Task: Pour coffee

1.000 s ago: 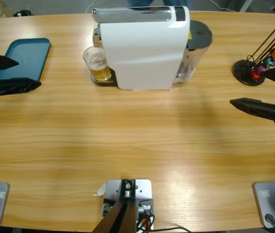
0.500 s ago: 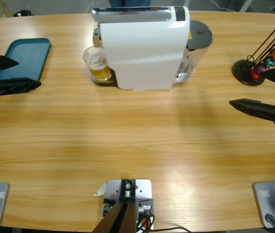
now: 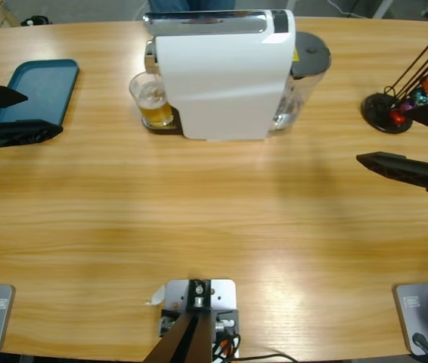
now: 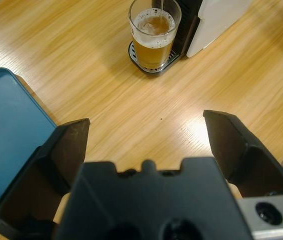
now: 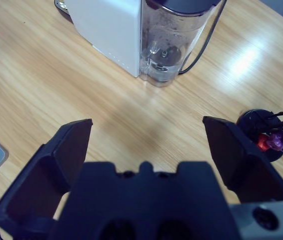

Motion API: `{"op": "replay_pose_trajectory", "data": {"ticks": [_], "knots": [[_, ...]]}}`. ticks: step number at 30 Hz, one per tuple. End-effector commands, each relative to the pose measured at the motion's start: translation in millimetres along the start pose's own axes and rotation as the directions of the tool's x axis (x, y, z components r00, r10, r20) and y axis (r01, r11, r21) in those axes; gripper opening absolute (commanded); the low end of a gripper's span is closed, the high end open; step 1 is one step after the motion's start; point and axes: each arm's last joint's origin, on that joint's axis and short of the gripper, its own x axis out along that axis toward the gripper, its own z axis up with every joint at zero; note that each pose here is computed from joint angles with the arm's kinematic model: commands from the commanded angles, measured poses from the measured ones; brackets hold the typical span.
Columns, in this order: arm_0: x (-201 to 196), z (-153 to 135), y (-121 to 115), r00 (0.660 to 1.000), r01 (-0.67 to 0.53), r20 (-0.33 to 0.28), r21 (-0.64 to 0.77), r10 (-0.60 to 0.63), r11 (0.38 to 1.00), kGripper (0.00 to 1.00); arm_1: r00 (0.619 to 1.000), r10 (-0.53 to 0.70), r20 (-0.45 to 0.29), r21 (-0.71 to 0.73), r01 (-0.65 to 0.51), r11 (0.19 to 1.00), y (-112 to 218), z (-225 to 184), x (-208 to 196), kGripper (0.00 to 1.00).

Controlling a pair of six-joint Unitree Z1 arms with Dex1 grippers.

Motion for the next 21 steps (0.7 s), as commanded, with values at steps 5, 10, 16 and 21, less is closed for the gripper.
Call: {"op": "replay_pose_trajectory", "data": {"ticks": [5,10,16,21], "knots": [[10.8,-9.5,2.7,0.999,-0.009,-0.048,-0.012,0.008,1.000,1.000,0.999,0.021,-0.035,-0.023,-0.021,1.000,2.5,-8.3,7.1,0.991],[10.6,-10.0,2.6,0.999,-0.009,-0.048,-0.013,0.008,1.000,1.000,0.999,0.019,-0.028,-0.022,-0.020,1.000,2.2,-9.0,5.3,0.991],[11.5,-9.8,2.8,0.999,-0.008,-0.051,-0.013,0.008,1.000,1.000,0.999,0.019,-0.026,-0.022,-0.020,1.000,2.1,-9.0,4.9,0.991],[10.9,-9.8,2.9,0.999,-0.010,-0.048,-0.013,0.009,1.000,1.000,0.999,0.021,-0.030,-0.022,-0.021,1.000,2.3,-8.9,5.5,0.991]]}}
